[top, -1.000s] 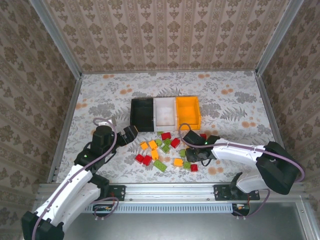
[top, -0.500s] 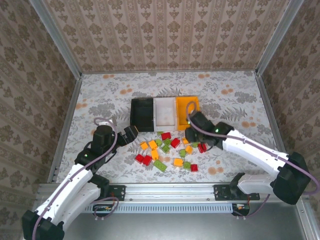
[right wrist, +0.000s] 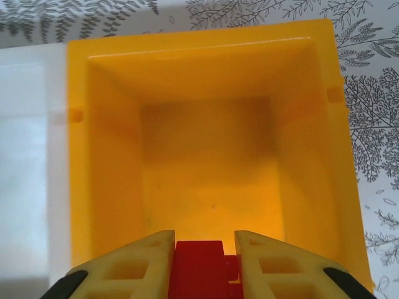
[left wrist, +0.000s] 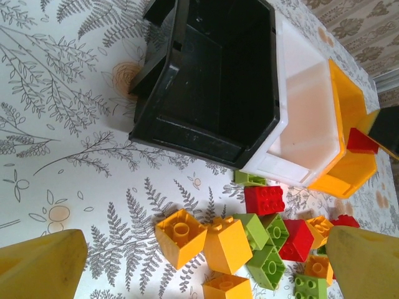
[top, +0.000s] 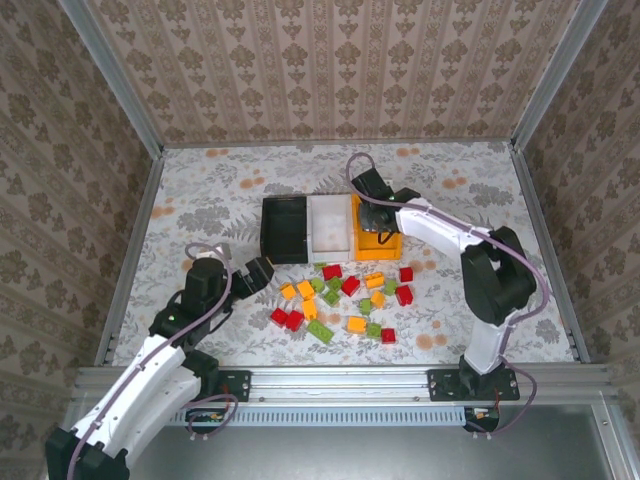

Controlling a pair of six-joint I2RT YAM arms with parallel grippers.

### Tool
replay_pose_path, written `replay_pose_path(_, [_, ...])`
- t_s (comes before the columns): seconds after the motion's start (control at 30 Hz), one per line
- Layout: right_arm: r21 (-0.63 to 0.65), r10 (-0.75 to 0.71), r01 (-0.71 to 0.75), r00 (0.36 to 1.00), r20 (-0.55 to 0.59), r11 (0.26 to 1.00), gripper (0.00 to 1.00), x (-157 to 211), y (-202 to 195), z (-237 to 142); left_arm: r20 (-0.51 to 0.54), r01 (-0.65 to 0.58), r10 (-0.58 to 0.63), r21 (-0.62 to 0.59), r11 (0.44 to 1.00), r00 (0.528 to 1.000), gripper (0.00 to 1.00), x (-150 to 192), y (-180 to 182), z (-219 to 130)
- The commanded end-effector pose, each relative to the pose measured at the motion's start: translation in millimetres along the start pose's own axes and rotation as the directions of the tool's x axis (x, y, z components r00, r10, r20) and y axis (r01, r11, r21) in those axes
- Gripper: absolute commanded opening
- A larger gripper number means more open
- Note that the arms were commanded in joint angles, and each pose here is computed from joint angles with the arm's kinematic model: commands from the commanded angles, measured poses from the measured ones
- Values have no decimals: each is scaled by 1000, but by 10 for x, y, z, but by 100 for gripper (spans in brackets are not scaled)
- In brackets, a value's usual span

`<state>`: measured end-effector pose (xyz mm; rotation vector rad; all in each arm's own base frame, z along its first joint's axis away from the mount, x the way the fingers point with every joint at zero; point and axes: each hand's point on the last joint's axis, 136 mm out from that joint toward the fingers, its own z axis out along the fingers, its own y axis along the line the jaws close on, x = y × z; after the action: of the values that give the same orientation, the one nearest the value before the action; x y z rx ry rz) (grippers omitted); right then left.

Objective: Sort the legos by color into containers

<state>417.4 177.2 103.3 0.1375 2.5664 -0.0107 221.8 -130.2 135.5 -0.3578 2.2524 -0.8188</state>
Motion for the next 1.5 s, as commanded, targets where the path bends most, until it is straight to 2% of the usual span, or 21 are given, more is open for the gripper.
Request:
replay_pose_path(0.0, [41,-7,7,1000,-3,999,31,-106,-40,15,-13,43,-43,-3,999,999,100,63,64,13])
replay_pose_path(0.17, [13,3,-3,1000,14,1000,51,-148,-29,-121,-21,41,-41,0,999,999,100,86,72,21])
replay_pose_path(0.33, [-64,4,0,998,55,998,65,-63,-6,-518,-12,26,-26,17,1000,1000,100,36,9,-2])
replay_pose_path(0.47, [-120,-58,65,997,56,991,69,341,27,-852,-9,15,-15,20,1000,1000,100,10,-20,-27])
replay_pose_path(0.6, [-195,-152,144,988,-23,970,74,965,91,-986,-16,23,-22,35,999,1000,100,28,-40,-32])
replay_pose_path(0.63, [-225,-167,158,986,-23,961,75,1088,112,-1076,-17,25,-25,36,999,1000,100,29,-41,-35])
replay_pose_path(0.8, [-303,-243,190,959,-148,934,78,1824,257,-1050,-13,28,-27,40,999,1000,100,38,-34,-54])
replay_pose_path(0.93, [-303,-242,178,952,-188,936,79,2172,360,-984,-11,29,-29,35,999,1000,100,44,-16,-61])
replay_pose_path(1.07, [-267,-256,204,951,-175,942,78,2284,452,-895,-12,36,-36,25,999,999,100,64,21,-47])
replay_pose_path(1.47, [-291,-316,251,928,-199,923,67,2524,671,-830,-23,38,-37,26,999,999,100,101,39,-46])
